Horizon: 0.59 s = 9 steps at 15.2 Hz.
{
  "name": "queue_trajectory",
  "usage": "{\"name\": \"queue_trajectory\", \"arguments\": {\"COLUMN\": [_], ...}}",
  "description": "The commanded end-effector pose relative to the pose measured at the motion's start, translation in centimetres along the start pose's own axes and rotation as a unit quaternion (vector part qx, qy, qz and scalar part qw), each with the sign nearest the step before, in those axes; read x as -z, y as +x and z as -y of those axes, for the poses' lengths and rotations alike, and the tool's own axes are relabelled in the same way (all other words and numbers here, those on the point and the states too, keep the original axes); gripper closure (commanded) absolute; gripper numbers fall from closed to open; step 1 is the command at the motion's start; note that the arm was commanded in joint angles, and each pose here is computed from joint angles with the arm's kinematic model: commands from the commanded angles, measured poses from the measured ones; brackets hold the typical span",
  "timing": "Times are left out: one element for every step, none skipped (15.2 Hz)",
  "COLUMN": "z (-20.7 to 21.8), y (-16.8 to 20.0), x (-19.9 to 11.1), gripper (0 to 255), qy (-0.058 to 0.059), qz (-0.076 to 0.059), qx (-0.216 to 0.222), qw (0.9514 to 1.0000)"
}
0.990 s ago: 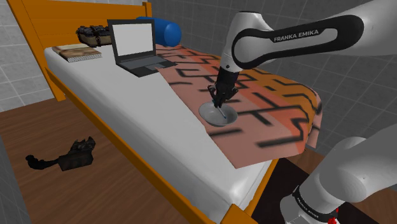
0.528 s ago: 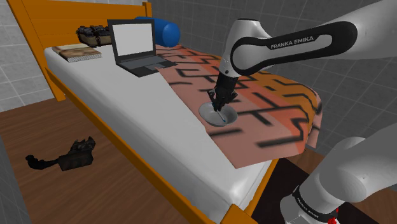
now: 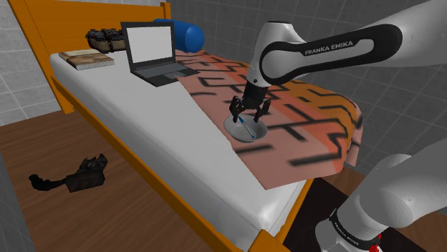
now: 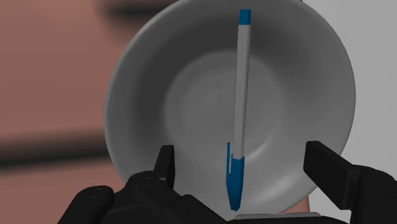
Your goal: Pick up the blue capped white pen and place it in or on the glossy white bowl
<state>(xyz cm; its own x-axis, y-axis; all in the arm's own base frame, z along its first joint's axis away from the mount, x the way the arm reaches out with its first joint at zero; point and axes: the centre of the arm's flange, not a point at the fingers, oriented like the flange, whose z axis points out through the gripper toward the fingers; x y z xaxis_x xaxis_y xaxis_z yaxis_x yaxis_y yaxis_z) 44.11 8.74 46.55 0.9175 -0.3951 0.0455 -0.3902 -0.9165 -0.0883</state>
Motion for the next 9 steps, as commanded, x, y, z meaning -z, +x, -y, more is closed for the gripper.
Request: {"name": "queue_trajectory", "arguments": {"z": [0.0,0.0,0.0,0.0,0.0,0.0,0.0,0.0,0.0], "y": [0.0,0.0,0.0,0.0,0.0,0.0,0.0,0.0,0.0], "x": [0.0,1.3,2.6,4.0,5.0,5.0,5.0,5.0,5.0], "gripper": [0,0,0,0,0,0,0,0,0], "qy": [0.0,0.0,0.0,0.0,0.0,0.0,0.0,0.0,0.0], "qz": [0.0,0.0,0.0,0.0,0.0,0.0,0.0,0.0,0.0], "qx": [0.0,0.0,0.0,0.0,0.0,0.0,0.0,0.0,0.0], "qw": [1.0,1.0,1.0,1.0,1.0,1.0,1.0,1.0,1.0]}}
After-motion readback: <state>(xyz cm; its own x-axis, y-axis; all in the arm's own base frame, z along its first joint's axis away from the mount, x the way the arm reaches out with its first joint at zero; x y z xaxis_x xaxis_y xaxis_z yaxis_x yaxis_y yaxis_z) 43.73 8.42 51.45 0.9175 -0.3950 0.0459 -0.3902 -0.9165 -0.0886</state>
